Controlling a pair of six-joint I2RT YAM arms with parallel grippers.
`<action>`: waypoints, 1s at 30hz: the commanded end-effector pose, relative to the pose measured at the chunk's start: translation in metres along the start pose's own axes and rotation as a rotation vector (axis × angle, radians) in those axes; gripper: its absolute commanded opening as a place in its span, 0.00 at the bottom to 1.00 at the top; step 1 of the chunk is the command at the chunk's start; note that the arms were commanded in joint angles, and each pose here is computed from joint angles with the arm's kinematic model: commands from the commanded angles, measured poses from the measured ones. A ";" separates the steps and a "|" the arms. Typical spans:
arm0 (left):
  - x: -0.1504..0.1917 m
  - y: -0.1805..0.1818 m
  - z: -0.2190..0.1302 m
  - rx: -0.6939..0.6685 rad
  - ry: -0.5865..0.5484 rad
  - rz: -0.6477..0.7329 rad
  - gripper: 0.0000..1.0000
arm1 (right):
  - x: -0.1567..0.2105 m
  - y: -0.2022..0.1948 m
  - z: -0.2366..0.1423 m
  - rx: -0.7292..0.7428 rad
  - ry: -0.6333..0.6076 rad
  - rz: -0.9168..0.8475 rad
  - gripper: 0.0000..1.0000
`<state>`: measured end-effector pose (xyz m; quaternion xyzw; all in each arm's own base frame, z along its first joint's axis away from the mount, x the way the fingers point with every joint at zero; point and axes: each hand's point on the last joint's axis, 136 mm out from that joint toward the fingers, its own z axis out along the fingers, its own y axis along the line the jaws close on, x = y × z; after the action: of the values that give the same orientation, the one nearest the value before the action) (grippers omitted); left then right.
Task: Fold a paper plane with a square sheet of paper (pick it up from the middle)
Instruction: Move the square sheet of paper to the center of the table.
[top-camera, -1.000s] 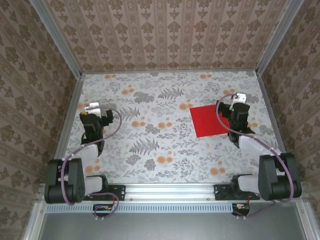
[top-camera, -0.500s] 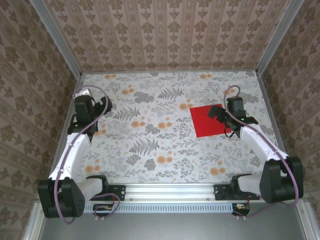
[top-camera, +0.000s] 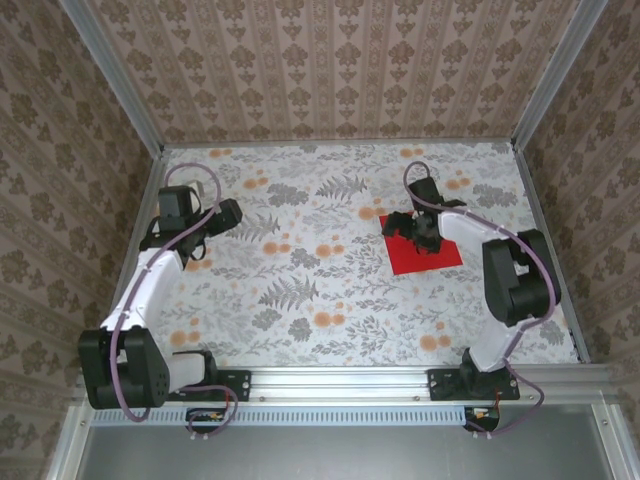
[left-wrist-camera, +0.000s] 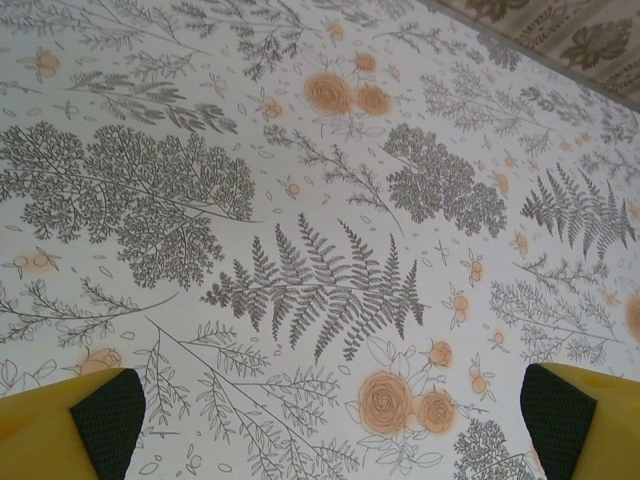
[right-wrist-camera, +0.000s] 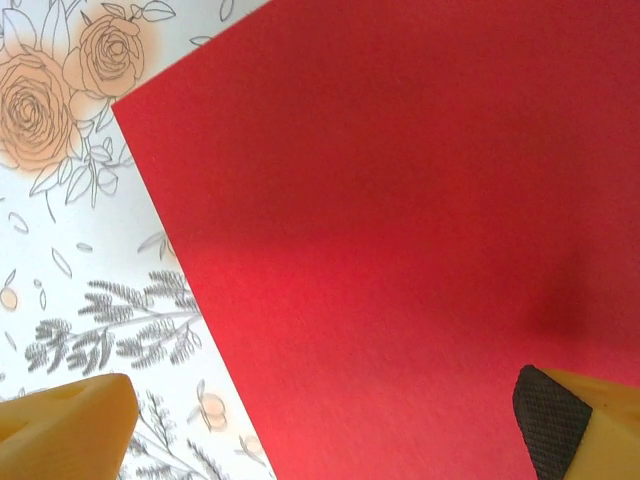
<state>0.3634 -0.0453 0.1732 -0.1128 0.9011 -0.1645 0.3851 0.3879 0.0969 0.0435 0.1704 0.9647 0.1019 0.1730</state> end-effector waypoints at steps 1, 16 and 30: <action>0.002 -0.006 0.001 0.023 0.026 -0.008 1.00 | 0.005 0.005 0.007 0.027 0.053 -0.007 1.00; 0.012 -0.008 0.006 0.043 0.067 -0.026 1.00 | 0.120 0.034 0.038 0.032 0.245 -0.029 0.98; 0.023 -0.017 0.013 0.102 0.115 -0.037 1.00 | 0.132 0.099 -0.036 0.048 0.205 -0.498 0.97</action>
<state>0.3594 -0.0614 0.1563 -0.1064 0.9110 -0.1992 0.3450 0.2893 0.2510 0.0420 -0.0049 0.9888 0.1101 0.1008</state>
